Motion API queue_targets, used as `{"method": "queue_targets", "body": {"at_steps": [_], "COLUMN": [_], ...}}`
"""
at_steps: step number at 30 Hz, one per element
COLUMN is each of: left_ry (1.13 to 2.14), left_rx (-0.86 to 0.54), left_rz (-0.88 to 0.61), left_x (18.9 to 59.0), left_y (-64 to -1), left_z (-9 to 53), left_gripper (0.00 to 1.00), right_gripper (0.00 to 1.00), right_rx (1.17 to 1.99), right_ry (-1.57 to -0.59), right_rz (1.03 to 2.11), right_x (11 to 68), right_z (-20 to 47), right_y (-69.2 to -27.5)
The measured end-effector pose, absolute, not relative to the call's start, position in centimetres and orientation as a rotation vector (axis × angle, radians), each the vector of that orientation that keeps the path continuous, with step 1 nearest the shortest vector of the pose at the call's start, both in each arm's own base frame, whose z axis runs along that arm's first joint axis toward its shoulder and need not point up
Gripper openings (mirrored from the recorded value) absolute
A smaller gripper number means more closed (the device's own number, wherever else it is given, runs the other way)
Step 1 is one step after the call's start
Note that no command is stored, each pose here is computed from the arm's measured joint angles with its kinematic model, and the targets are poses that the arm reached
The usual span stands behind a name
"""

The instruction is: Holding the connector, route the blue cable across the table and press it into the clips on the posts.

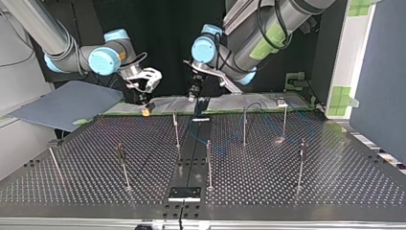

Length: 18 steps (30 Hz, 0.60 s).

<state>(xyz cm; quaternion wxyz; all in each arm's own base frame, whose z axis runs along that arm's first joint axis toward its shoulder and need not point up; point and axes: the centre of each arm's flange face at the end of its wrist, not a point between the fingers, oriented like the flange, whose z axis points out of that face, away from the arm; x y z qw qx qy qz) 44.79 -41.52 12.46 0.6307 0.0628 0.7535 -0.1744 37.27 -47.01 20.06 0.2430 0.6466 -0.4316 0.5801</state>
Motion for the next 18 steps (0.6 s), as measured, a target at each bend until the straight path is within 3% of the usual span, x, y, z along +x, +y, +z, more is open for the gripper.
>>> {"method": "queue_targets", "body": {"at_steps": [10,18], "left_ry": [1.663,1.686], "left_rx": [0.117,0.120], "left_rz": [-0.440,-0.432], "left_x": [47.7,49.5], "left_y": [-42.7,-43.2], "left_z": [15.1,14.1], "left_gripper": [0.00,0.00], "right_gripper": [0.00,0.00], "right_rx": [1.740,1.727], "right_ry": [-1.208,-1.217], "right_rz": [1.572,1.569], "right_x": [35.7,34.8], "right_z": [19.4,19.1], "right_y": [-48.5,-49.6]}}
